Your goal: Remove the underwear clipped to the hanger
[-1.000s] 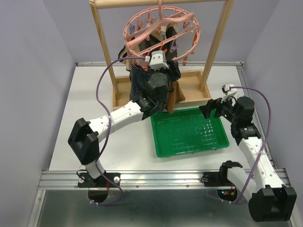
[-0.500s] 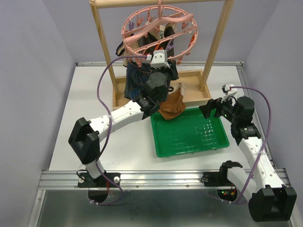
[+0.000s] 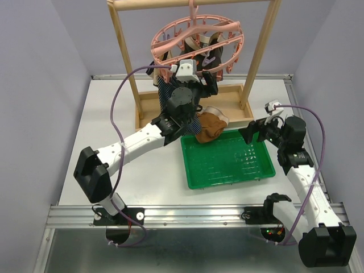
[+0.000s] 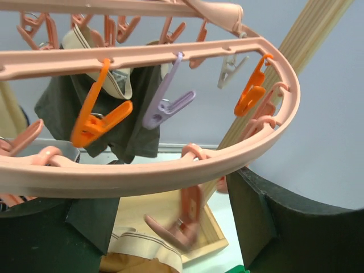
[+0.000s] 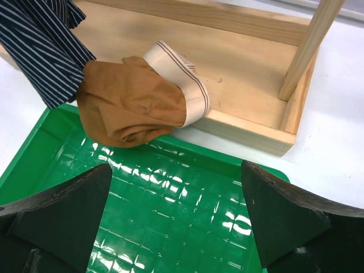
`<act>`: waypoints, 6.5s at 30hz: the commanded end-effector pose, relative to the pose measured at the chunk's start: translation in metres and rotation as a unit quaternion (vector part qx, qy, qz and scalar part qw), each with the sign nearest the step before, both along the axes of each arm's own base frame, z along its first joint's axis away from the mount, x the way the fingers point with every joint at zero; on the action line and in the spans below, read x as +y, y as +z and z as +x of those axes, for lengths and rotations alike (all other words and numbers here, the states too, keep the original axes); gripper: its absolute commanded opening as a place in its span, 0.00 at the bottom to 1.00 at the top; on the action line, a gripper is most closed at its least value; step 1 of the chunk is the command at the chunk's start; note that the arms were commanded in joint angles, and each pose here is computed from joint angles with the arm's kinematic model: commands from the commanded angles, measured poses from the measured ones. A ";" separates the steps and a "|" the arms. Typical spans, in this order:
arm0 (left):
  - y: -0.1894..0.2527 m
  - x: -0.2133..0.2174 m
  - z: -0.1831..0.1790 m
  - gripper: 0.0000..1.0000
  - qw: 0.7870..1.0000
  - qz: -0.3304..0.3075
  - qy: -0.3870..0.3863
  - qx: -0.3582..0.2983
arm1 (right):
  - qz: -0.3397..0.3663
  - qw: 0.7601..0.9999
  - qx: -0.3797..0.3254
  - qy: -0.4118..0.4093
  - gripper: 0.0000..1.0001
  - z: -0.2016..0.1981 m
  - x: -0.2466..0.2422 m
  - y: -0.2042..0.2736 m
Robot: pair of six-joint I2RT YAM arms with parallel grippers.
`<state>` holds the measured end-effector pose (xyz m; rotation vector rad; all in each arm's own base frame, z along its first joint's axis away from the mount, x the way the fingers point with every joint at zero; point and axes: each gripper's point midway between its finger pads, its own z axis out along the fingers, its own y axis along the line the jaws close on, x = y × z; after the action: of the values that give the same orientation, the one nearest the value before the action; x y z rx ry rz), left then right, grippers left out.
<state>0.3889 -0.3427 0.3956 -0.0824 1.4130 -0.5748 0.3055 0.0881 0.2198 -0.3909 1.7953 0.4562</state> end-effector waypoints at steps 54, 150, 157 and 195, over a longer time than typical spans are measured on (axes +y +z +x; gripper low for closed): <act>-0.083 0.166 -0.155 0.95 0.995 -0.010 -0.045 0.084 | 0.027 0.971 0.084 0.221 1.00 -0.006 0.058 -0.013; -0.091 0.208 -0.162 0.99 0.992 -0.060 0.028 0.104 | -0.216 0.952 0.048 0.210 0.00 -0.070 0.017 -0.086; -0.082 0.201 -0.158 0.99 0.994 -0.060 0.020 0.095 | -0.232 0.945 0.078 0.218 0.02 -0.070 0.013 -0.109; -0.022 0.118 -0.124 0.97 0.989 -0.041 -0.135 0.045 | -0.073 0.968 0.082 0.227 1.00 -0.040 0.041 -0.038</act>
<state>0.2624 -0.2195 0.3346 -0.0561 1.6070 -0.7782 0.2698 0.1086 0.1559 -0.8989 2.0268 0.5210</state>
